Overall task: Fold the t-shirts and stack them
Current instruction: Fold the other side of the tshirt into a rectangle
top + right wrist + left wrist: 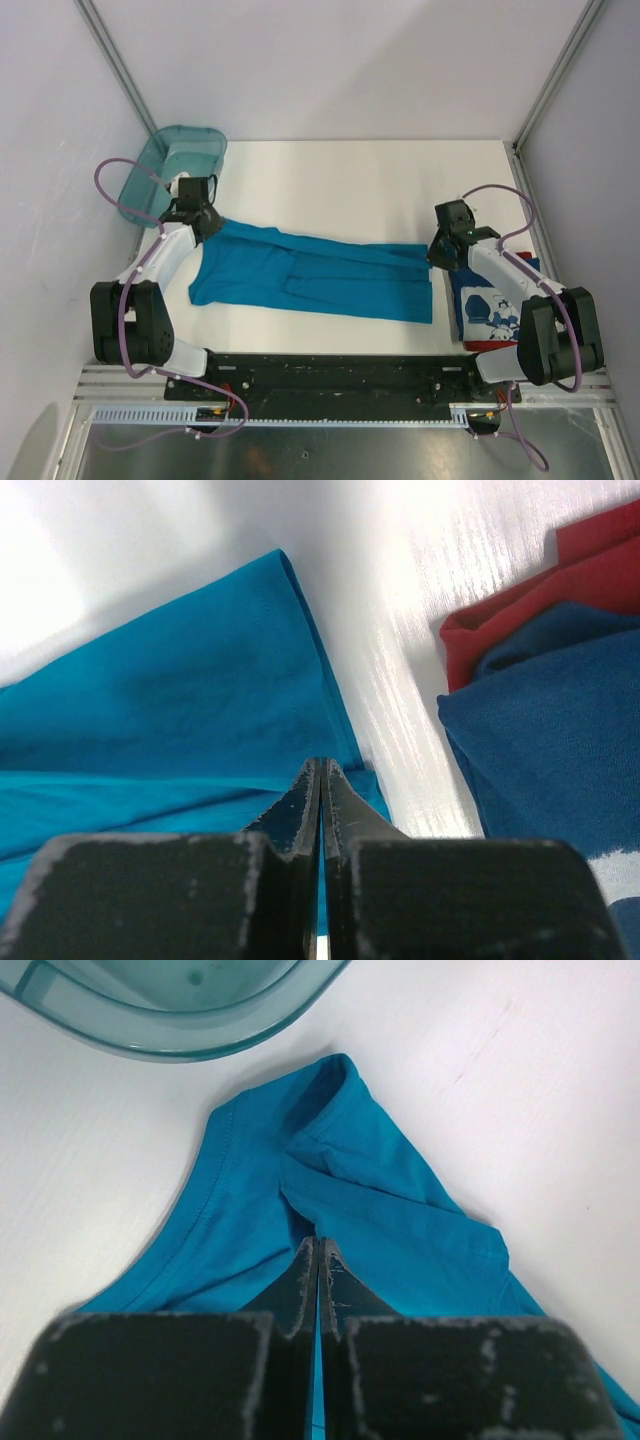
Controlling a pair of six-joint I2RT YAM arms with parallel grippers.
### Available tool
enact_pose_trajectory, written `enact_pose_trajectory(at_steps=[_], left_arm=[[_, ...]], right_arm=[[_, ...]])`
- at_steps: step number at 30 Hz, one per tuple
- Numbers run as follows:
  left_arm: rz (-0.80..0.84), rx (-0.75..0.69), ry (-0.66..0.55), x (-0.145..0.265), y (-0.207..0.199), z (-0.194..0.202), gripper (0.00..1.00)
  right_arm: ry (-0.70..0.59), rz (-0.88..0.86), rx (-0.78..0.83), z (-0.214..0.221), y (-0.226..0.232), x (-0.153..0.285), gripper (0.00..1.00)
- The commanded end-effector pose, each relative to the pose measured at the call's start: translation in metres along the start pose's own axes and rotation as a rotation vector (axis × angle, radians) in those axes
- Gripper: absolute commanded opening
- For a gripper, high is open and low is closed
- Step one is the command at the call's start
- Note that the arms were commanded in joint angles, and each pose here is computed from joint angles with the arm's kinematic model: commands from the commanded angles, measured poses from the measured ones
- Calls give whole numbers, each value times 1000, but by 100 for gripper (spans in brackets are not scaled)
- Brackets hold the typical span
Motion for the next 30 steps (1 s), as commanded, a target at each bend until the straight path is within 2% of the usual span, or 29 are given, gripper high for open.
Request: enact_pose_trajectory(at_steps=[1, 13, 25, 28, 30], left_arm=[[7, 56, -83, 5, -2, -14, 0], [-21, 73, 8, -4, 14, 17, 0], [-34, 180, 101, -15, 33, 31, 0], [-22, 198, 116, -15, 38, 32, 7], [-4, 194, 123, -13, 40, 31, 21]], right_arm=[[-22, 0, -6, 0, -1, 5, 0], [14, 39, 5, 15, -6, -12, 0], [29, 40, 4, 18, -9, -19, 0], [31, 35, 7, 17, -10, -19, 7], [25, 27, 9, 16, -10, -17, 16]])
Point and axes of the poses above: each gripper's point midway between its finger pads, its own x axis back along the fingers, its own y axis along the line the jaws close on, z = x × y, the point moved 8 cm from there along x, back along the fingers, and after that the axes turned 6 degrees about x, right-handed, at the moved point
